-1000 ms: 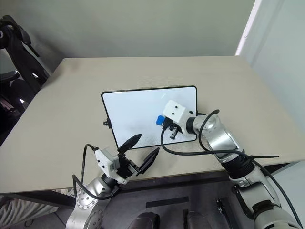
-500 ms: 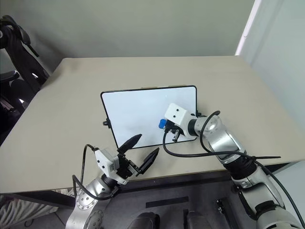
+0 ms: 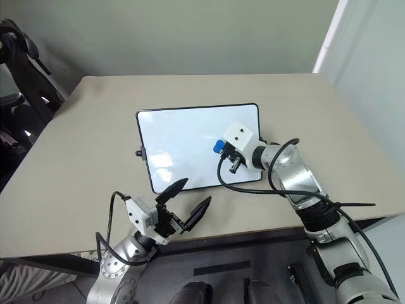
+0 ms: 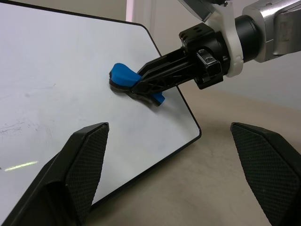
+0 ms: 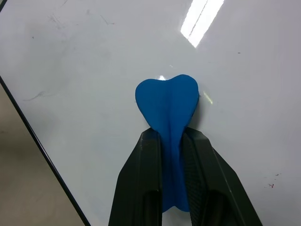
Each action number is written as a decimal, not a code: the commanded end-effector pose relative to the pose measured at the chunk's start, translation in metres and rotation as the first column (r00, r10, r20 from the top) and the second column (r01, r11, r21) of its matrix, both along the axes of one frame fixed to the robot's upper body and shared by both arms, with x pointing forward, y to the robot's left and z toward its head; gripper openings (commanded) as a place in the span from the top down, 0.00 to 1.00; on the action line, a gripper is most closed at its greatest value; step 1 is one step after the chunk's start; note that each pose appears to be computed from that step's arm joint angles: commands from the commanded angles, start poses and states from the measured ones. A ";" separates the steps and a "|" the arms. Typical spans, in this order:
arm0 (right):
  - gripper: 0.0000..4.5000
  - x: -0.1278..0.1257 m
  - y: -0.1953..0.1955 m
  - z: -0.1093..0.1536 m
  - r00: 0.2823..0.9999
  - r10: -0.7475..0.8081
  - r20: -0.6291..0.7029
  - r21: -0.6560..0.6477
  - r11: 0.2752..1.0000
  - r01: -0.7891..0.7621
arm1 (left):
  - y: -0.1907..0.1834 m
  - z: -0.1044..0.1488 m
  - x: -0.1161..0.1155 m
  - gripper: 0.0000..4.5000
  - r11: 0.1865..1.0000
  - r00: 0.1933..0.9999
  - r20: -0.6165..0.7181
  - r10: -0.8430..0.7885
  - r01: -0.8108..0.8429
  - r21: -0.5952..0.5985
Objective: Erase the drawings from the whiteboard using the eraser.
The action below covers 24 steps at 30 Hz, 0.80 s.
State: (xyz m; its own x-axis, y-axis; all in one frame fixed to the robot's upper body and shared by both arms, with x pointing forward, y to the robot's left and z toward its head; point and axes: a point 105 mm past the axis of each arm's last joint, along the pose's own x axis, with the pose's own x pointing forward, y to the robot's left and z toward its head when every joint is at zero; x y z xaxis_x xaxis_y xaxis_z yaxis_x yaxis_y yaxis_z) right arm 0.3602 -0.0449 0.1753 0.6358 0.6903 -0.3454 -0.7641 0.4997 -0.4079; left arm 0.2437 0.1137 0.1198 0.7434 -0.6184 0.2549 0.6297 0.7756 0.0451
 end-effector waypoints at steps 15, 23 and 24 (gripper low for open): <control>0.89 0.001 -0.002 0.041 0.994 -0.015 0.109 0.078 0.997 0.007 | -0.001 0.014 -0.006 0.00 1.000 0.998 0.055 -0.015 0.015 -0.007; 0.89 -0.021 -0.016 0.058 0.994 0.064 0.086 0.191 0.978 -0.080 | 0.000 0.015 -0.006 0.00 1.000 0.998 0.055 -0.014 0.015 -0.005; 0.89 -0.023 -0.019 0.061 0.994 0.066 0.087 0.205 0.975 -0.082 | 0.000 0.015 -0.006 0.00 1.000 0.998 0.055 -0.014 0.015 -0.005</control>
